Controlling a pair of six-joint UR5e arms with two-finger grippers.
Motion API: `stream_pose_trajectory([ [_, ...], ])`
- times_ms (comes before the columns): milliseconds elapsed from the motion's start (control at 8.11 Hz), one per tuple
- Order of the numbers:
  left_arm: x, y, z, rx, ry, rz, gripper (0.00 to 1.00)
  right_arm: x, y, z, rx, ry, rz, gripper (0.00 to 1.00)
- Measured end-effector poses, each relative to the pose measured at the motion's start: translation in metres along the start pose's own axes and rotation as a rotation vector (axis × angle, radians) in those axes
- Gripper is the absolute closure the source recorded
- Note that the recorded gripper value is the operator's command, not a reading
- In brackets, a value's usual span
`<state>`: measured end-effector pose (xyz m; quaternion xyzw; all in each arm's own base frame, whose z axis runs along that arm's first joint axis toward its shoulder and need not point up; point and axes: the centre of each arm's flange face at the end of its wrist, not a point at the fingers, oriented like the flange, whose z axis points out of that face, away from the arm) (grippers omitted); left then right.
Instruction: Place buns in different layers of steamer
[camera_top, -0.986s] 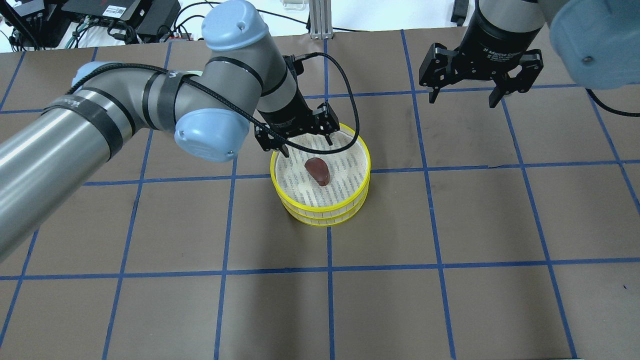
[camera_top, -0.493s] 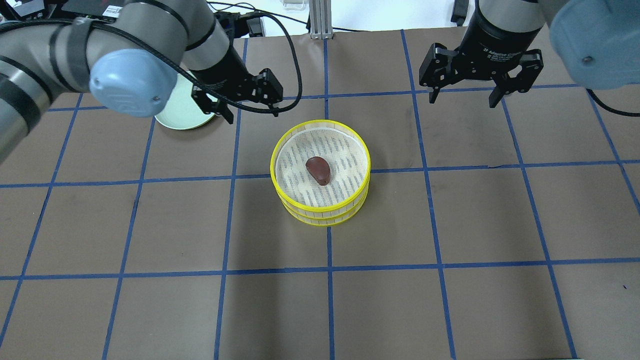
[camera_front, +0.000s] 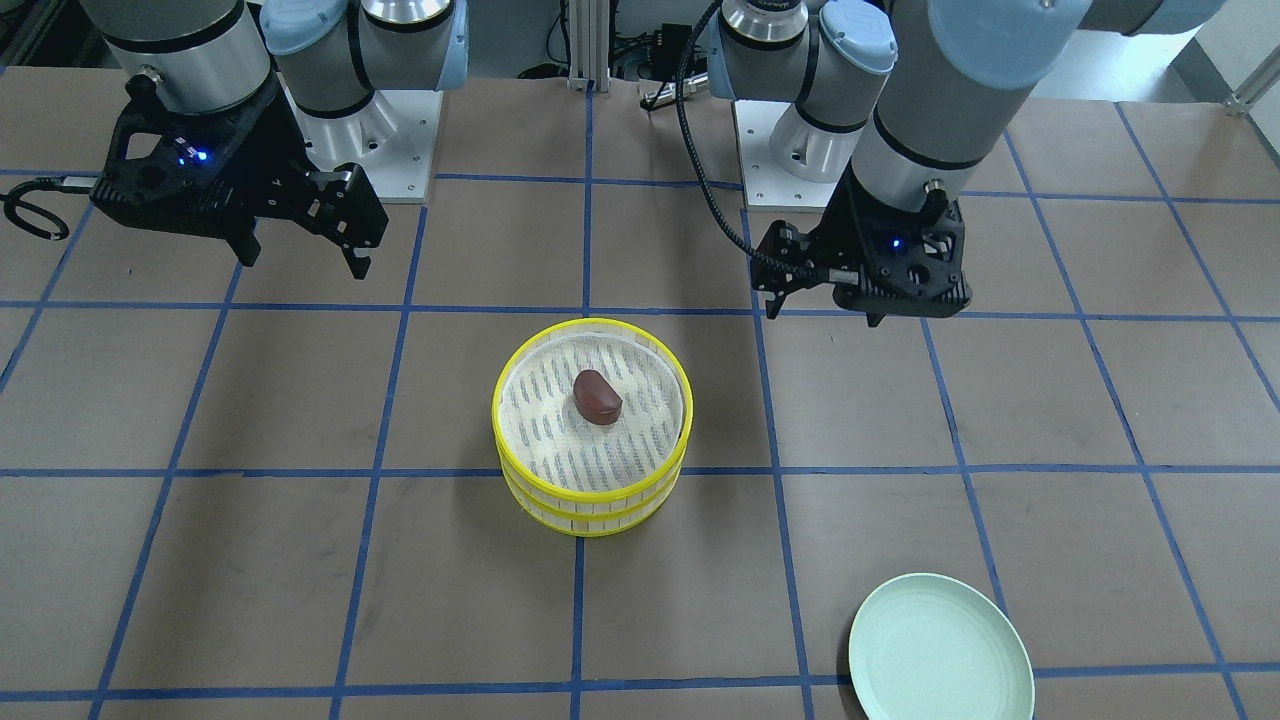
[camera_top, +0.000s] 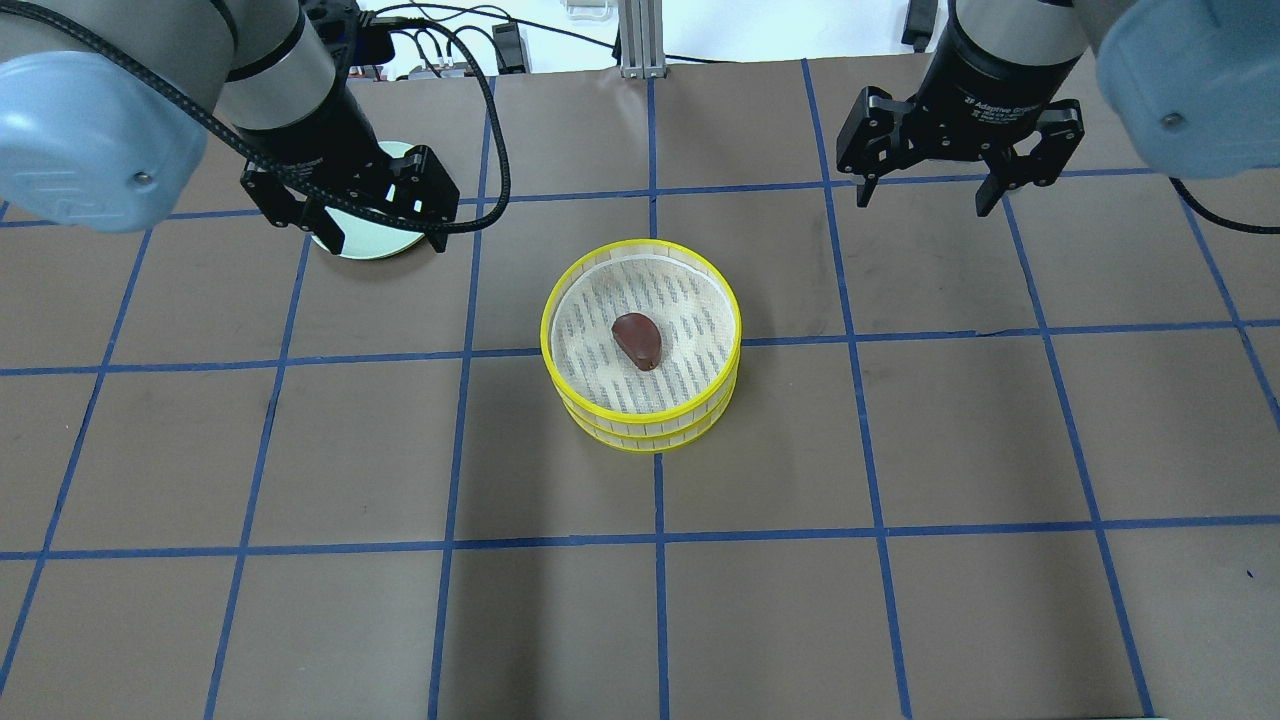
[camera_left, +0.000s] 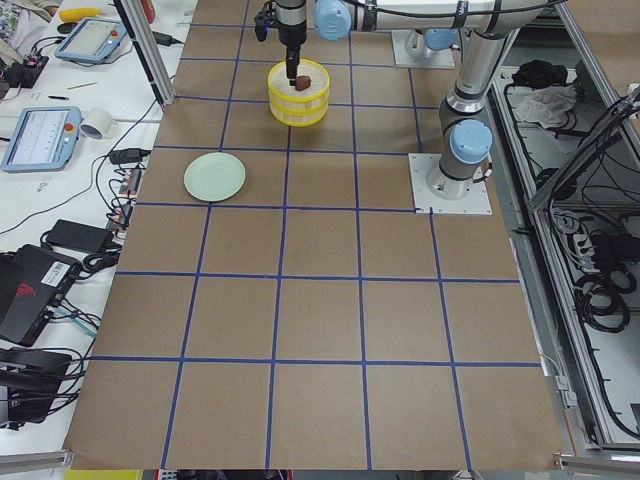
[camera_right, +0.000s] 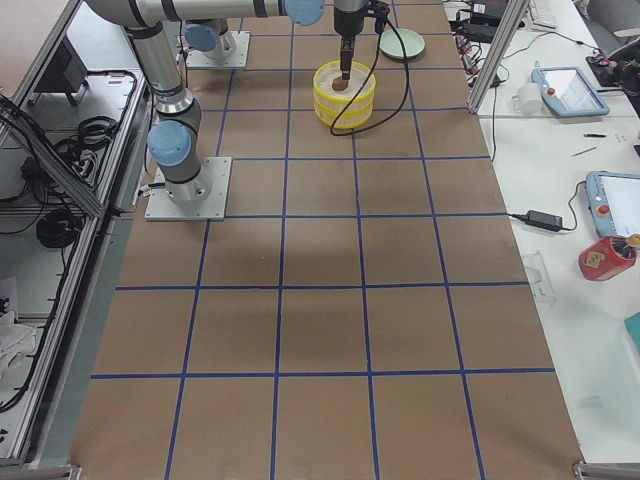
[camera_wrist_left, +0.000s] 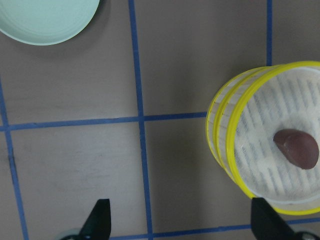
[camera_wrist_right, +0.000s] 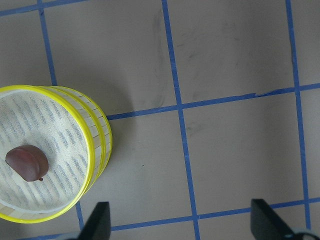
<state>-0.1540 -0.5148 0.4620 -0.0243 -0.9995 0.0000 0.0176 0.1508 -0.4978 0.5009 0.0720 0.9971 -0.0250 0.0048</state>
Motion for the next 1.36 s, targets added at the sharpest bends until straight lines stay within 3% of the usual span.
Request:
stream_pose_trajectory([
  [493, -0.004, 0.029, -0.021, -0.006, -0.058, -0.005, 0.0, 0.0, 0.0, 0.0, 0.0, -0.001, 0.0, 0.0],
  [1356, -0.009, 0.032, -0.012, -0.031, -0.064, -0.005, 0.0, 0.0, 0.001, 0.001, -0.004, -0.001, 0.0, 0.0],
])
